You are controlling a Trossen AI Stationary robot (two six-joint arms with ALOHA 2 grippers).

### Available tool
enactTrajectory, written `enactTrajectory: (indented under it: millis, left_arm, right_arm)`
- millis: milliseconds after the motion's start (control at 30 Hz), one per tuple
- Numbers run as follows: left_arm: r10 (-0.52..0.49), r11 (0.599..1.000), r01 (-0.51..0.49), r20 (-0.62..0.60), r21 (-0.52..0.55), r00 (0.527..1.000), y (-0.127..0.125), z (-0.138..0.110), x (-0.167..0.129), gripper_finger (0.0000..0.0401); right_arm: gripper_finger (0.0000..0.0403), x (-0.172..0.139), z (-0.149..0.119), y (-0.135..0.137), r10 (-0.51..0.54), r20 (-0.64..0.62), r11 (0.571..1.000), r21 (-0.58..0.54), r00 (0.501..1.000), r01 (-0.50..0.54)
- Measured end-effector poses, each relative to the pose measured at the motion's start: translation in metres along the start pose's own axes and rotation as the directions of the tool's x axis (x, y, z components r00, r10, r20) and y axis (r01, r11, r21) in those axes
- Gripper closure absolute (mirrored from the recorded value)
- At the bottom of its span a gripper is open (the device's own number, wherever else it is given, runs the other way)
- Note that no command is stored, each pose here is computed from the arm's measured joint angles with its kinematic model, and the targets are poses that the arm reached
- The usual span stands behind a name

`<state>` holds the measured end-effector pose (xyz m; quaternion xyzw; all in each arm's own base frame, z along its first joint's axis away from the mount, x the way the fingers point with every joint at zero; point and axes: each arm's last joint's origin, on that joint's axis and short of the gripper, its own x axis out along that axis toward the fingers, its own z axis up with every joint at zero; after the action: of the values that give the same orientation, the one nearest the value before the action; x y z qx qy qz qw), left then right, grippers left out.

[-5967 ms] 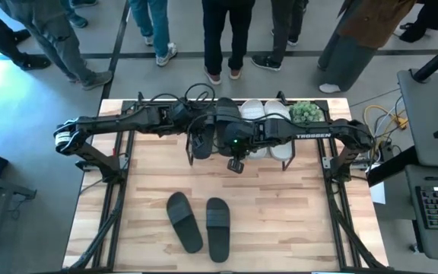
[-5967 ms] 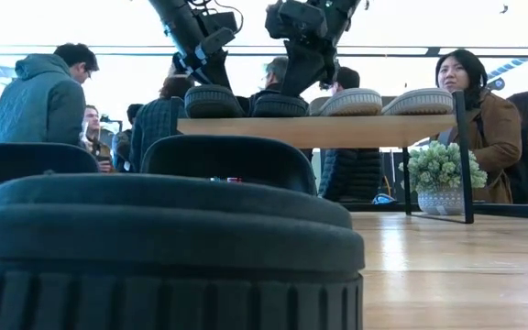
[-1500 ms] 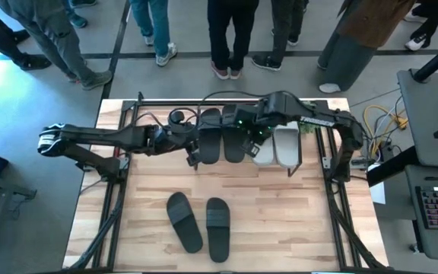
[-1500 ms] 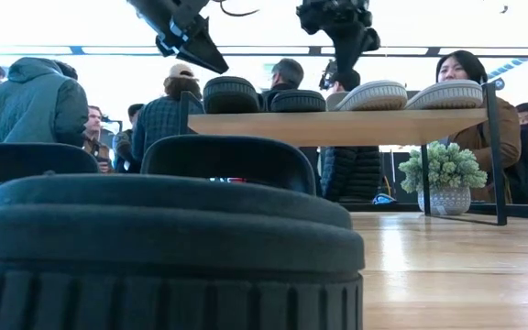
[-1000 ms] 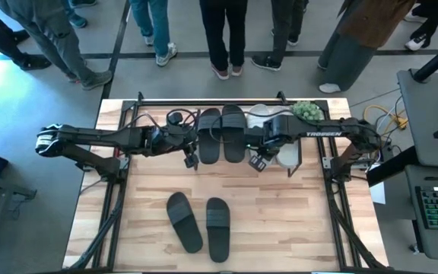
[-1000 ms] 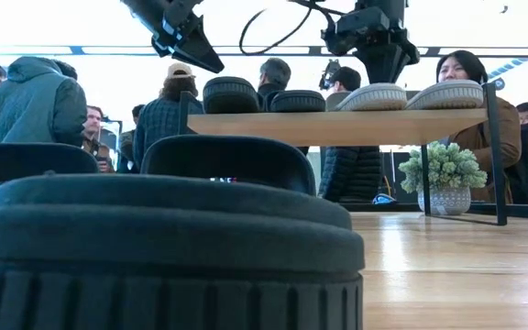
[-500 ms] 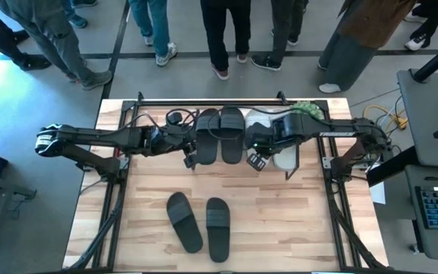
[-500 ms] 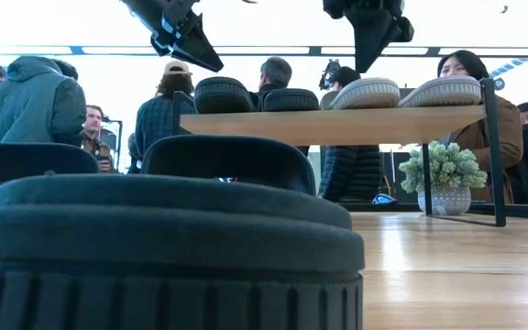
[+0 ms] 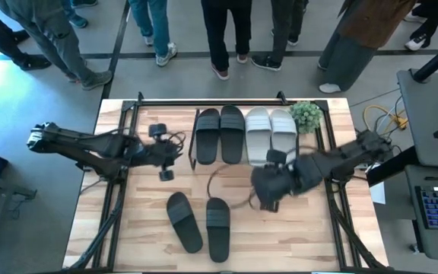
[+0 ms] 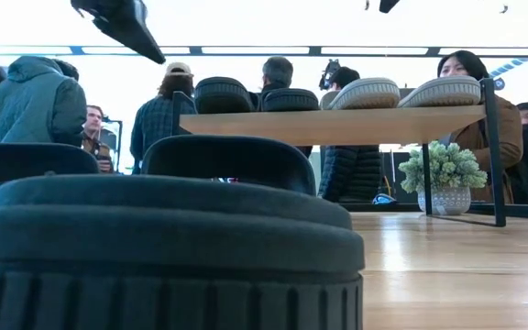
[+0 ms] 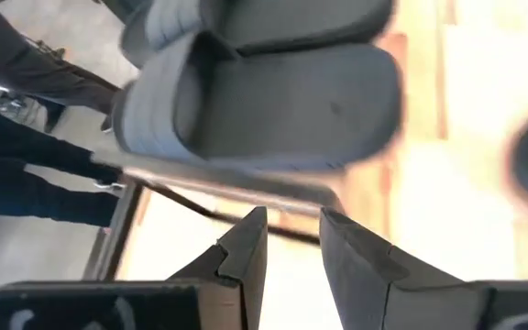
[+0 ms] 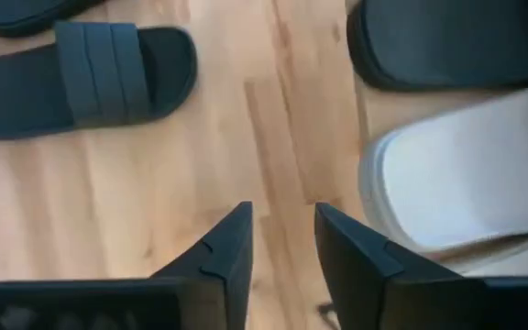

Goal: Pick and place slides into the shelf
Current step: Put the black slide under the shelf

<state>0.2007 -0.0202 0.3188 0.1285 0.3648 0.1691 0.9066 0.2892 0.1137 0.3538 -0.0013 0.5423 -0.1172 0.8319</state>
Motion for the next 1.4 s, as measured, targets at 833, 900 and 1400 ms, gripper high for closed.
enactTrajectory:
  millis: [833,900,1400]
  left_arm:
    - [-0.151,0.961,0.104,-0.172,-0.256,0.973,-0.09,-0.049,-0.012,0.0313]
    - [-0.159,0.953,0.103,-0.181,-0.285,0.971,-0.095,-0.05,-0.012,0.0313]
    - [-0.172,0.952,0.099,-0.238,-0.29,0.956,-0.113,-0.058,-0.011,0.0313]
  right_arm:
    - [0.0211,0.128,-0.005,0.123,-0.029,0.071,0.979,-0.199,0.997,0.043]
    - [0.0211,0.134,-0.003,0.127,-0.015,0.092,0.98,-0.199,0.996,0.033]
    - [0.0208,0.182,-0.001,0.156,-0.009,0.19,0.985,-0.169,0.982,0.041]
